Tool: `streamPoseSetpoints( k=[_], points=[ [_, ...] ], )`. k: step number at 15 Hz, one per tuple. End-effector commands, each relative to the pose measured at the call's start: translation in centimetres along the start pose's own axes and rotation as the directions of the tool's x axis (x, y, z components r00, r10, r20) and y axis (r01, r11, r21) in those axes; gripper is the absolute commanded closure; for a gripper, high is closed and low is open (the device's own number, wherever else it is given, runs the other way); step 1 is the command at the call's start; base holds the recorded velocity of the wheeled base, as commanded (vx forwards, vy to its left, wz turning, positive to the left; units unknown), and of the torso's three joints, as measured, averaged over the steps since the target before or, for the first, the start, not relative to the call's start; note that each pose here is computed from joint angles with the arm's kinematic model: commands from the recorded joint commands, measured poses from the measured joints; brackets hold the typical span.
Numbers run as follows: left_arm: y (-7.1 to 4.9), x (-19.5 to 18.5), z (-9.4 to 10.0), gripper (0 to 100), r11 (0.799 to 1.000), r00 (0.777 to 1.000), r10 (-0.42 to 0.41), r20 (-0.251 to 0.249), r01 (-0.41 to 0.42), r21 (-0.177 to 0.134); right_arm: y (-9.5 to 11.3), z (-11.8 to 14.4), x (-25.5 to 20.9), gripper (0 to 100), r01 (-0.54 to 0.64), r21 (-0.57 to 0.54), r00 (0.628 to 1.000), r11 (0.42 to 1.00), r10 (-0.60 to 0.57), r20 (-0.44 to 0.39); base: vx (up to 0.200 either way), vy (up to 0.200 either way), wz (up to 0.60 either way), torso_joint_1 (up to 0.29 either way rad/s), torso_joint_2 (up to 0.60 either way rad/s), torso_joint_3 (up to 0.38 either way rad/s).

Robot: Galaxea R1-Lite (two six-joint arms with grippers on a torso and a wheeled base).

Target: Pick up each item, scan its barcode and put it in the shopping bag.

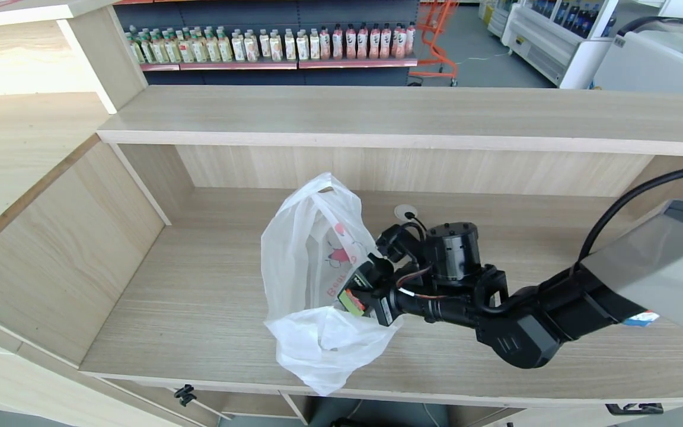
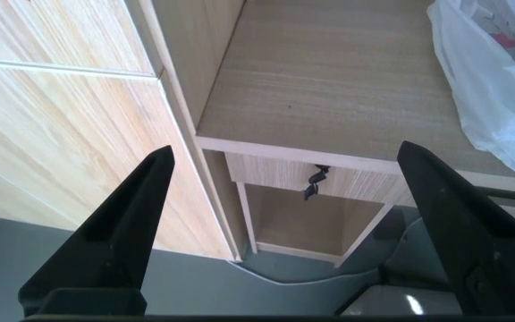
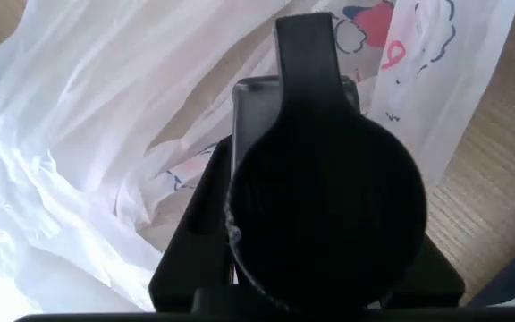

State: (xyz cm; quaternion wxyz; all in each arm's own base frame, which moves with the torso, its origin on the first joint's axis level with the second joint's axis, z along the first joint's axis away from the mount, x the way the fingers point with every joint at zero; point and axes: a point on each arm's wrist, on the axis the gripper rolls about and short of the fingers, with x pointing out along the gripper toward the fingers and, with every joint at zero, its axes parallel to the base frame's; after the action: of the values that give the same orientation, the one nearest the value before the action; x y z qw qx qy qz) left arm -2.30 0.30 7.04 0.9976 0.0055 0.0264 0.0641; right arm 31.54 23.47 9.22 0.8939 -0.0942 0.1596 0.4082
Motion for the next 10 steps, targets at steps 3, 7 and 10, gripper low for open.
streamPoseSetpoints(
  k=[3,7,10],
  points=[
    [0.0,0.0,0.0,0,1.000,1.000,0.000,0.000,0.000,0.000,-0.4,-0.8,0.7,0,0.003,-0.066,1.000,0.998,-0.004,-0.019,0.000,0.000,0.00,0.000,0.00,0.000],
    [0.0,0.0,0.0,0,1.000,1.000,0.000,0.000,0.000,0.000,-0.2,3.2,-1.8,0,-0.009,0.165,0.995,0.986,-0.007,0.095,0.000,0.000,0.00,0.000,0.00,0.000],
    [0.0,0.0,0.0,0,1.000,1.000,0.000,0.000,0.000,0.000,-0.3,6.2,-6.7,0,-0.034,0.407,0.986,0.913,-0.036,0.162,0.000,0.000,0.00,0.000,0.00,0.000]
  ],
)
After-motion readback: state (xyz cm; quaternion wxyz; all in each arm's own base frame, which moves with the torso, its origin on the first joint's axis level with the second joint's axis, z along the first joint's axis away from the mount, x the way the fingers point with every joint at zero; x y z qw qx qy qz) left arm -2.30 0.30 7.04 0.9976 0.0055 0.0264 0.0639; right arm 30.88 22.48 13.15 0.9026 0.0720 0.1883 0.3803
